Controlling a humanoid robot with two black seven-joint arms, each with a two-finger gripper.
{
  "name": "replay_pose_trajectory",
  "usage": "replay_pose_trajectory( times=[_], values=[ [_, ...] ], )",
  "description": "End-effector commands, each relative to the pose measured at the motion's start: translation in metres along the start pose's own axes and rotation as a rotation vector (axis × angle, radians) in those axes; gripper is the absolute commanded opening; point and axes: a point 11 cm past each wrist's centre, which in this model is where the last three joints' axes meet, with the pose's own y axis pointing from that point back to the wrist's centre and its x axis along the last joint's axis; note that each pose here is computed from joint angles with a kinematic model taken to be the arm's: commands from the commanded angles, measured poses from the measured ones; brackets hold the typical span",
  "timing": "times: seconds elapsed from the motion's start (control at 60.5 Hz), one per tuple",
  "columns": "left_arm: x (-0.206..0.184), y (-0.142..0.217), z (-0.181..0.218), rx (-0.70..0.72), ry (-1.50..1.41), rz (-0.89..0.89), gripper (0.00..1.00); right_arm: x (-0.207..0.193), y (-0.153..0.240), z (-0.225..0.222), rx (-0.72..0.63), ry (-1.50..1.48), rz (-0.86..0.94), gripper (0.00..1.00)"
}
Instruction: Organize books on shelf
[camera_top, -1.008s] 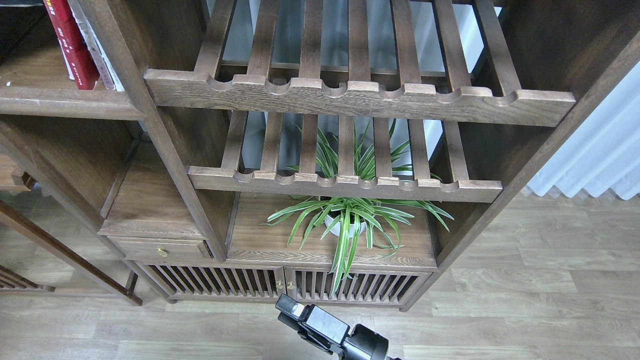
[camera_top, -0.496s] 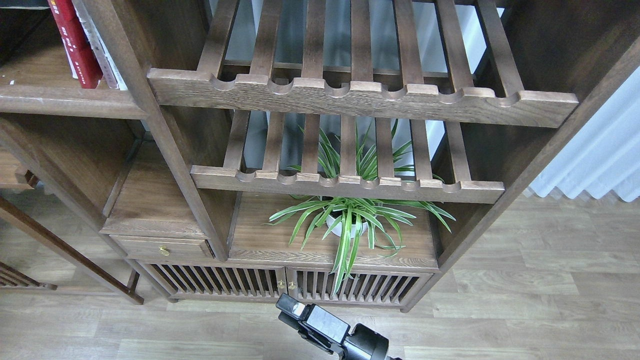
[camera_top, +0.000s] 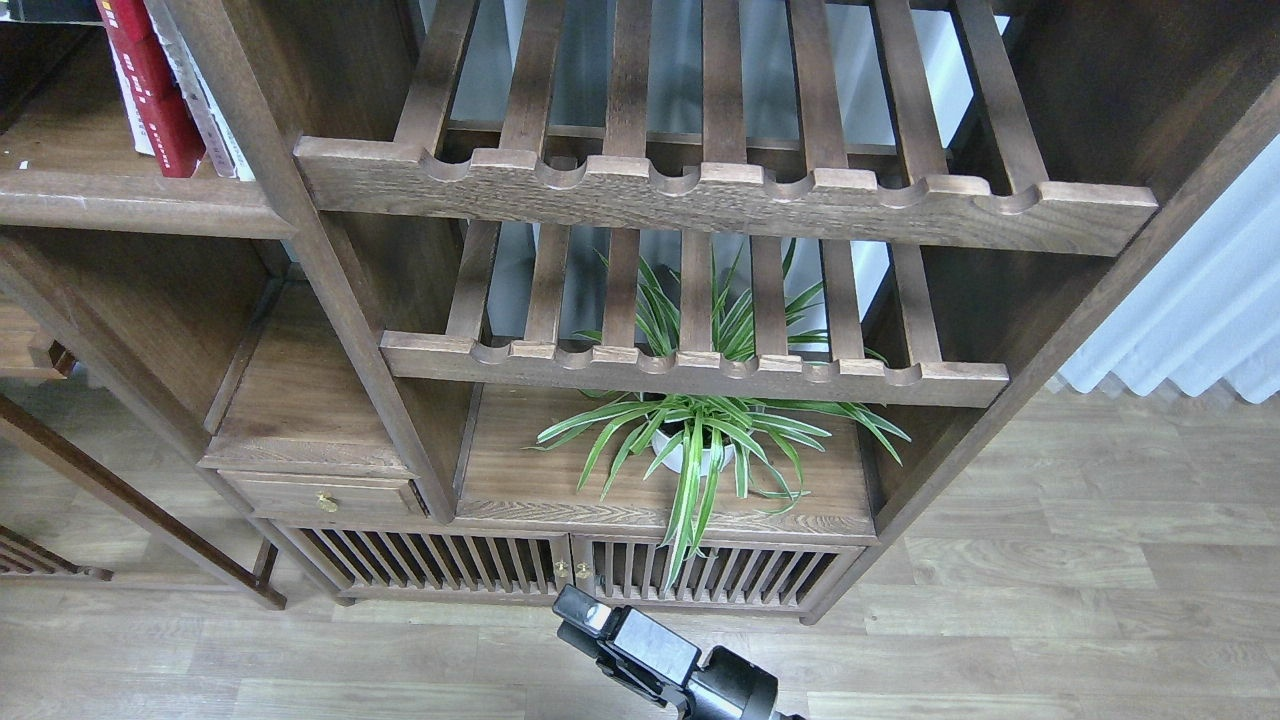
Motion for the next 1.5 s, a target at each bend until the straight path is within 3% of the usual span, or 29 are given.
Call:
replay_pose_trajectory(
  times=[0.0, 0.099, 0.149, 0.644, 0.876, 1.058, 1.487],
  values=[
    [-0.002, -0.001, -0.001, -0.009, 0.011, -0.007, 0.34, 0.0, 0.0, -0.001, 0.002, -0.001, 0.0, 0.99],
    [-0.004, -0.002, -0.003, -0.027, 0.044, -0.016, 0.51, 0.0, 0.0, -0.001, 0.002, -0.001, 0.0, 0.99],
    [-0.002, 0.0, -0.004, -0.031, 0.06, -0.016, 0.55, 0.0, 0.0, -0.001, 0.002, -0.001, 0.0, 0.99],
    [0.015, 0.031, -0.016, -0.115, 0.199, -0.019, 0.57, 0.0, 0.0, -0.001, 0.003, 0.0, 0.0, 0.99],
    [0.019, 0.056, -0.036, -0.15, 0.257, -0.019, 0.71, 0.0, 0.0, -0.003, 0.013, 0.003, -0.001, 0.99],
    [0.021, 0.089, -0.057, -0.173, 0.284, -0.009, 0.92, 0.0, -0.001, -0.005, 0.023, 0.004, -0.002, 0.99],
    [-0.008, 0.136, -0.095, -0.155, 0.335, -0.064, 0.97, -0.002, -0.003, -0.007, 0.021, 0.012, -0.007, 0.99]
  ],
)
